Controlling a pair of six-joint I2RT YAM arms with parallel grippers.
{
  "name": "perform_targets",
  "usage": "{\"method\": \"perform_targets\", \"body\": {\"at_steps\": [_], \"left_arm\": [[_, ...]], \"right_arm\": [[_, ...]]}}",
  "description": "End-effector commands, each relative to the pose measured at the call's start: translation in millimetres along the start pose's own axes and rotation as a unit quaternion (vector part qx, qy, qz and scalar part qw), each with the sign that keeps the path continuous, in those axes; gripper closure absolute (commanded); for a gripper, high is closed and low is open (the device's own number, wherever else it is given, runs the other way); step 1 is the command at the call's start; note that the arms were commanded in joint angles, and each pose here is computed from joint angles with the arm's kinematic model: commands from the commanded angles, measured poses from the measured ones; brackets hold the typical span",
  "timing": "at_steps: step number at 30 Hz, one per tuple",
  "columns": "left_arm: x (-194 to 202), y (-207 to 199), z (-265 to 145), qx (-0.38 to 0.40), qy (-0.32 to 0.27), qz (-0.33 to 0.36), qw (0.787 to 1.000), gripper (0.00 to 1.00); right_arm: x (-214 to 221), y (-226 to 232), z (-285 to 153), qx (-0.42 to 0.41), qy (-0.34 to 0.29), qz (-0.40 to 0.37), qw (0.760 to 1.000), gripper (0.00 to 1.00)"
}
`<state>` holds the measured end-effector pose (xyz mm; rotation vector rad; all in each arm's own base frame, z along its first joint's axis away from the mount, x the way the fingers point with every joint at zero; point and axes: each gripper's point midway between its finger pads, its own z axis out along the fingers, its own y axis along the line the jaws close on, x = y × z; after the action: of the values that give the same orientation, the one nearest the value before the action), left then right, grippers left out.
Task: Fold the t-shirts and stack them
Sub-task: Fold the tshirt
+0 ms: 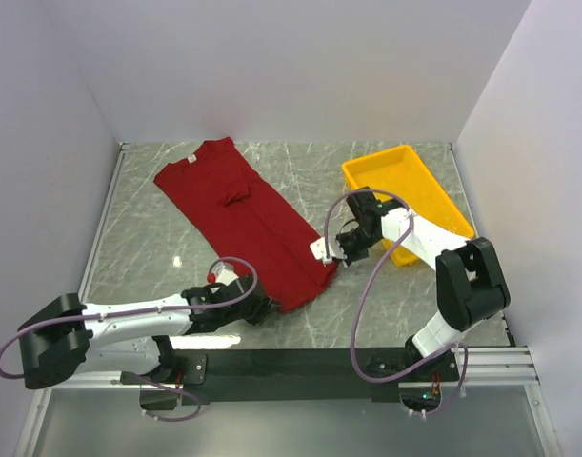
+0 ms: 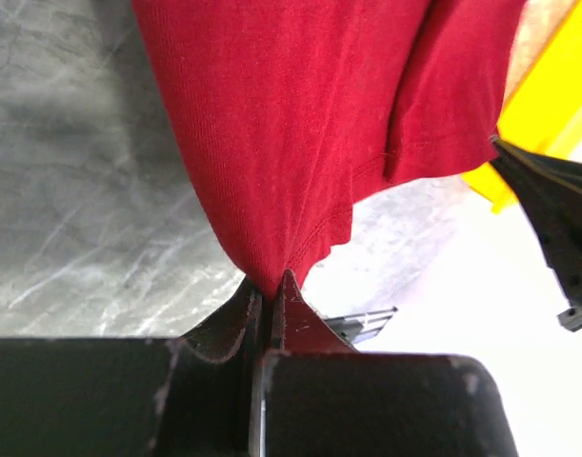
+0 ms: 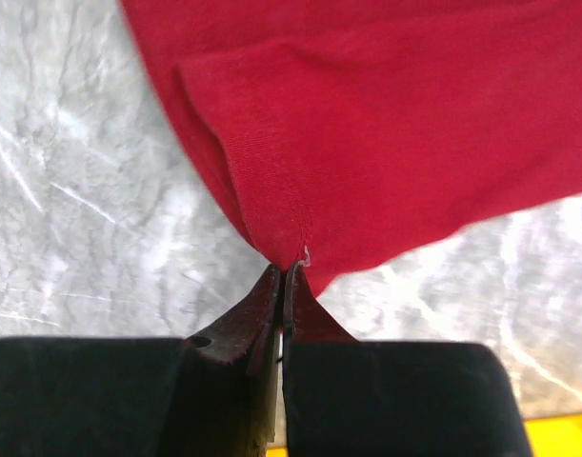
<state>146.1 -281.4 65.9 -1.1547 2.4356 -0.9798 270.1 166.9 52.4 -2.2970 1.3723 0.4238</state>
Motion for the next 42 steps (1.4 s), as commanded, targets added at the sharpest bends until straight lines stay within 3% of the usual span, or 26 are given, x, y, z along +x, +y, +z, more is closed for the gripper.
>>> {"method": "perform_targets", "body": {"at_steps": [1, 8, 22, 34, 42], "left_arm": [[-5, 0, -8, 0.005, -0.003, -0.001, 1.000, 1.00], [-44, -23, -16, 0.021, -0.038, -0.018, 0.999, 1.00], [-115, -62, -15, 0.050, -0.068, -0.035, 0.996, 1.00], [-180, -61, -17, 0.053, -0.096, -0.059, 0.992, 1.00], [-210, -68, -12, 0.048, -0.101, -0.051, 0.992, 1.00]], "right_arm": [[-29, -21, -29, 0.026, -0.039, 0.008, 0.999, 1.00], [-50, -59, -46, 0.042, -0.064, 0.028, 0.997, 1.00], [-61, -139, -29, 0.047, -0.061, 0.063, 0.995, 1.00], [-68, -202, -1, 0.073, -0.060, 0.086, 0.992, 1.00], [-73, -247, 3, 0.136, -0.073, 0.111, 0.982, 1.00]]}}
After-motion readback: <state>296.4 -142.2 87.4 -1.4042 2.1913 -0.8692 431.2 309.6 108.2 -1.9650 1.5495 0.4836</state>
